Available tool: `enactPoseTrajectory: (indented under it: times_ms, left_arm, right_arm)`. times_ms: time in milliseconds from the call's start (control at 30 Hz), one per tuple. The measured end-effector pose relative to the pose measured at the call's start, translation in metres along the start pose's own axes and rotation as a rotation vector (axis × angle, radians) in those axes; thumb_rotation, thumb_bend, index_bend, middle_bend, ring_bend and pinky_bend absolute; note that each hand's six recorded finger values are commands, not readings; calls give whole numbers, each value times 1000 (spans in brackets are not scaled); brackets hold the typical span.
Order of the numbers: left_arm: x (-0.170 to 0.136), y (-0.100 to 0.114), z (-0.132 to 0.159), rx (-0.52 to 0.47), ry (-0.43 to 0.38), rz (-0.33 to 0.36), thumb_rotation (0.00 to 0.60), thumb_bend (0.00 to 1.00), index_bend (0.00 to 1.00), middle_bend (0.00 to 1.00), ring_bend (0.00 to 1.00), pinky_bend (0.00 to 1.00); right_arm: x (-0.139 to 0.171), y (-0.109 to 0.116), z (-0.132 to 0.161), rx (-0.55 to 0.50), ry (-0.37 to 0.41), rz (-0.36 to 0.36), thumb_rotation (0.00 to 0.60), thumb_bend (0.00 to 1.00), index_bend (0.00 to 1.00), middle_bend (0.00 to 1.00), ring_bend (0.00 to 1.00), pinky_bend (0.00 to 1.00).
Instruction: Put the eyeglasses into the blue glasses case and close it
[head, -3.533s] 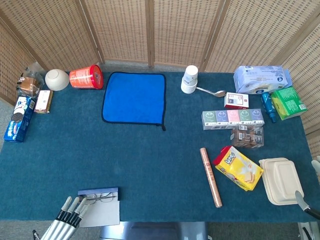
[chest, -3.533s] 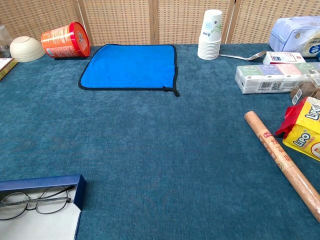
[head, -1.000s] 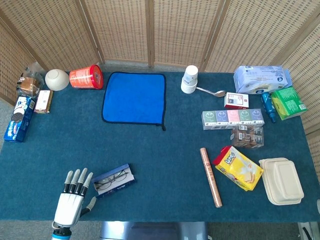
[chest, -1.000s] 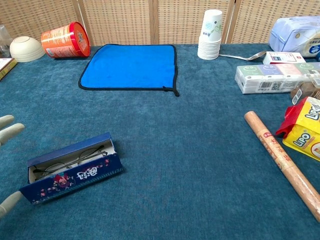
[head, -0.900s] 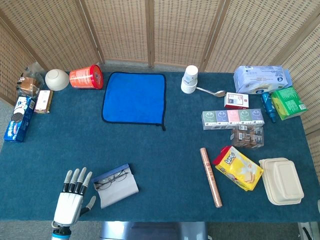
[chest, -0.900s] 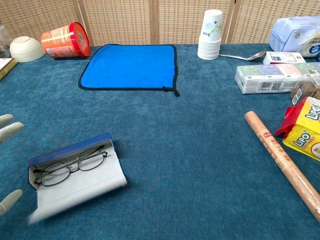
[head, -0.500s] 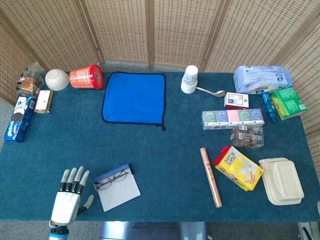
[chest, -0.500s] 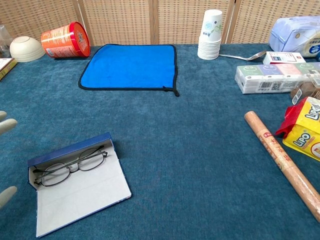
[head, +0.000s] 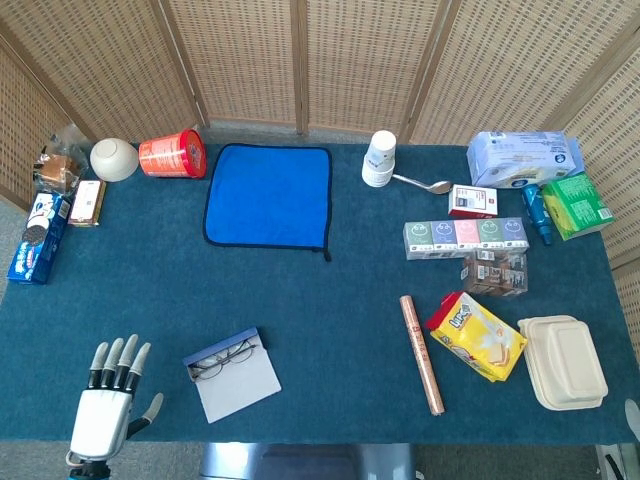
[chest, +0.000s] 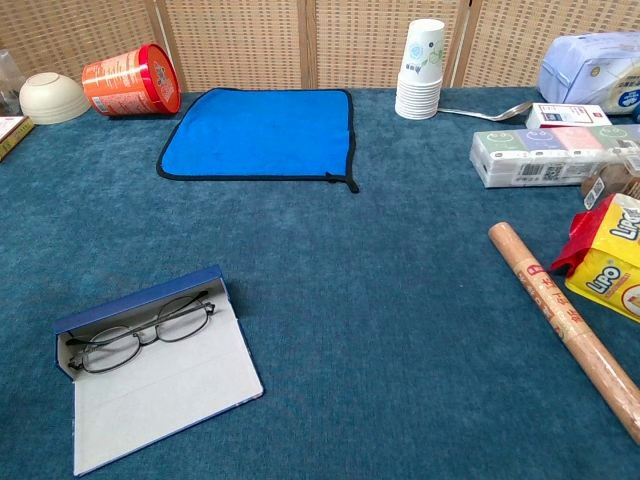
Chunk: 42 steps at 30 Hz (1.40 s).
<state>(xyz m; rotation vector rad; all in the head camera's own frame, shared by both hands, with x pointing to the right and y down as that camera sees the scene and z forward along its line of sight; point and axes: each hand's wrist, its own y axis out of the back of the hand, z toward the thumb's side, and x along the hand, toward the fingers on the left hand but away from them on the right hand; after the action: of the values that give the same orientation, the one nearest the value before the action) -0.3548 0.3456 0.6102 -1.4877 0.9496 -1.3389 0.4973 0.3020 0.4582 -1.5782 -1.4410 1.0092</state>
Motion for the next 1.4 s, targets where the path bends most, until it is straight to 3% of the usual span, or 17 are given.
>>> enactPoseTrajectory:
  times_ms: [233,433,633,933,1400]
  left_arm:
    - [-5,15,-17,-24,38,-21,418,270,0,0,0,0]
    - [-1,24,-19,-112,42,-67,396,267,0,0,0,0]
    - [14,30,-15,-207,8,-180,363,266,0,0,0,0]
    - [53,33,-2,-299,-81,-343,360,267,0,0,0,0]
    - [130,17,57,-494,-278,-609,357,268,9,0,0,1]
  right_arm:
    - [-2,-7,0,20,-14,21,600,362,0,42,0,110]
    - [-3,-8,2,37,-33,24,600,361,0,42,0,110]
    - [-3,-7,3,49,-47,19,600,361,0,42,0,111]
    - [3,0,5,68,-81,-8,600,361,0,42,0,110]
    - [13,11,7,100,-130,-46,600,361,0,42,0,110]
